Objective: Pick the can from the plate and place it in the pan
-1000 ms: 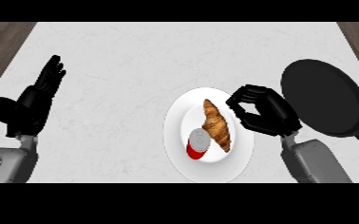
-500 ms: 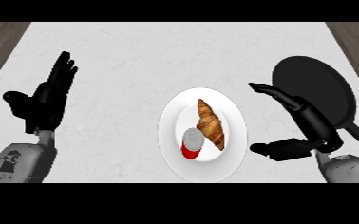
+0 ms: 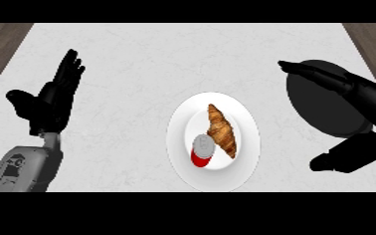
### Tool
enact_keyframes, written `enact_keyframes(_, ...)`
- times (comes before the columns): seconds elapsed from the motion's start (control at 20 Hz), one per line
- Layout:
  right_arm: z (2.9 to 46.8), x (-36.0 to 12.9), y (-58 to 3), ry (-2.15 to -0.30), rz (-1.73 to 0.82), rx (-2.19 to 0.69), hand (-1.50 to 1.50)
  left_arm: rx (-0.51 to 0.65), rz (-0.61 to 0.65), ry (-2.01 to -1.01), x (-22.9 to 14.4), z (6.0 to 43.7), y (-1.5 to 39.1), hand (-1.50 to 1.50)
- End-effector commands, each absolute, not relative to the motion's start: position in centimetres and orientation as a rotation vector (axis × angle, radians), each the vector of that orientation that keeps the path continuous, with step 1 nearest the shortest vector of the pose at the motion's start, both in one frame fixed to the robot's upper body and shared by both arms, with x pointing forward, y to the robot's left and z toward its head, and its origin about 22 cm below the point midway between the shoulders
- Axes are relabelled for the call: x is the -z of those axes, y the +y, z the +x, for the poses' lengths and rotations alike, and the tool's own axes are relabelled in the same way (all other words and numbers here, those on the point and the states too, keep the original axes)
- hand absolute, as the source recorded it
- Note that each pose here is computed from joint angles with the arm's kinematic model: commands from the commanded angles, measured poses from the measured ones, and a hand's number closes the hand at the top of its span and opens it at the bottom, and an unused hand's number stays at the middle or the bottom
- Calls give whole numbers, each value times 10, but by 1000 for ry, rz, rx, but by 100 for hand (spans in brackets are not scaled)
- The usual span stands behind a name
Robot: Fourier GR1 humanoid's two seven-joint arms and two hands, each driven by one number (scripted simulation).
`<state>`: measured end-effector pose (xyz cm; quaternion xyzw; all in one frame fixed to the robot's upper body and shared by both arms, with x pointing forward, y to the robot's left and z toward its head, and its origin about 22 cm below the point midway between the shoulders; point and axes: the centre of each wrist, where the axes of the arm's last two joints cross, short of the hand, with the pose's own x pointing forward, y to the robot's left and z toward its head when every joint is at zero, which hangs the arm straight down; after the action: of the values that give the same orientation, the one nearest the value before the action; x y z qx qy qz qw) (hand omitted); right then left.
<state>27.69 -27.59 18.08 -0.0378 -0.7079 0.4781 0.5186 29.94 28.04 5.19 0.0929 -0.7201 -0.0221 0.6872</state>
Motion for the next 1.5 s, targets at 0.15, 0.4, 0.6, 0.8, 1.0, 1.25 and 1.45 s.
enact_keyframes(0.15,285,-227,-228,-1682,-227,-1259,-150,50,181,-1594,-44,291,283,0)
enact_keyframes(0.4,285,-239,-205,-1644,-130,-1270,-150,62,183,-1616,-35,279,277,0)
enact_keyframes(0.6,279,-216,-172,-1627,0,-1287,-150,51,195,-1615,-44,290,259,0)
enact_keyframes(0.8,278,-211,-150,-1623,43,-1339,-150,43,209,-1619,-47,310,281,0)
enact_keyframes(1.0,257,-211,-146,-1523,-62,-1367,-150,19,187,-1602,-52,294,258,0)
enact_keyframes(1.25,265,-184,-157,-1484,-100,-1314,-150,53,194,-1627,-44,303,290,0)
enact_keyframes(1.45,269,-186,-140,-1427,-192,-1319,-150,42,196,-1618,-57,302,264,0)
